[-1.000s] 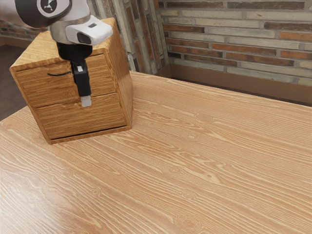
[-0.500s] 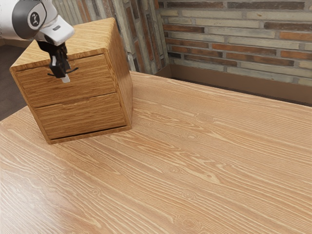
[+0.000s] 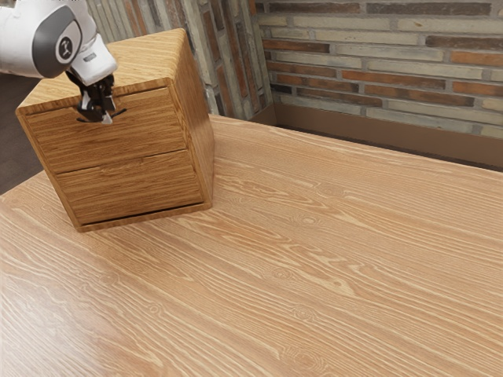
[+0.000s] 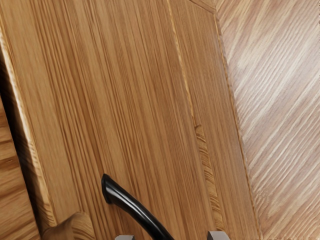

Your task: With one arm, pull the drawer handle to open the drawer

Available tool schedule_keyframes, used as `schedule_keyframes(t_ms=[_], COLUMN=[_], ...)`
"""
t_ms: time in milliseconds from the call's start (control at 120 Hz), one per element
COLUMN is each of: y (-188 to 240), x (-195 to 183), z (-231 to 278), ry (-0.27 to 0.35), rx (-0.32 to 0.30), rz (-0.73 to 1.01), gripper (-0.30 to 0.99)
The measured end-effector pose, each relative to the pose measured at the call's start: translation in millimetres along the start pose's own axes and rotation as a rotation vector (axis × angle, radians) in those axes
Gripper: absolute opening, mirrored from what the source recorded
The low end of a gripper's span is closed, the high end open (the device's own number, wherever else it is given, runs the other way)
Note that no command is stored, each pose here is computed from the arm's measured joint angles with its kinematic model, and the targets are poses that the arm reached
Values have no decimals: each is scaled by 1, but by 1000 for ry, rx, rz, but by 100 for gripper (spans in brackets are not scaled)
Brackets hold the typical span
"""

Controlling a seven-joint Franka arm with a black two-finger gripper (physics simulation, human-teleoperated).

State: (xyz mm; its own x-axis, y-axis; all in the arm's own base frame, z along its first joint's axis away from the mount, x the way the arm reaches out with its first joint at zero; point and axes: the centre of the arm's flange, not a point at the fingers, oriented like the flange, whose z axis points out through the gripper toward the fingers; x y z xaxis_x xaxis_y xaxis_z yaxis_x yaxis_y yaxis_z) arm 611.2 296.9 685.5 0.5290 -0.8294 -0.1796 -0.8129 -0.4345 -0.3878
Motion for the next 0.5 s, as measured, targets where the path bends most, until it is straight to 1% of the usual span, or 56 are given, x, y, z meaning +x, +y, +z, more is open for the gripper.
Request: schedule_keyframes(t_ms=[50, 92, 167, 200, 300, 450, 475, 500], y=[1, 5, 8, 9, 12, 19, 19, 19], x=[0, -1, -3, -3, -4, -9, -10, -12], z=[4, 5, 8, 11, 14, 13, 13, 14], ry=[-2, -1, -1, -3, -5, -2, -2, -3], rx=[-3, -10, -18, -21, -32, -43, -42, -42], rz=[17, 31, 53, 61, 81, 112, 115, 117], gripper=[26, 24, 35, 44, 58, 42, 36, 27])
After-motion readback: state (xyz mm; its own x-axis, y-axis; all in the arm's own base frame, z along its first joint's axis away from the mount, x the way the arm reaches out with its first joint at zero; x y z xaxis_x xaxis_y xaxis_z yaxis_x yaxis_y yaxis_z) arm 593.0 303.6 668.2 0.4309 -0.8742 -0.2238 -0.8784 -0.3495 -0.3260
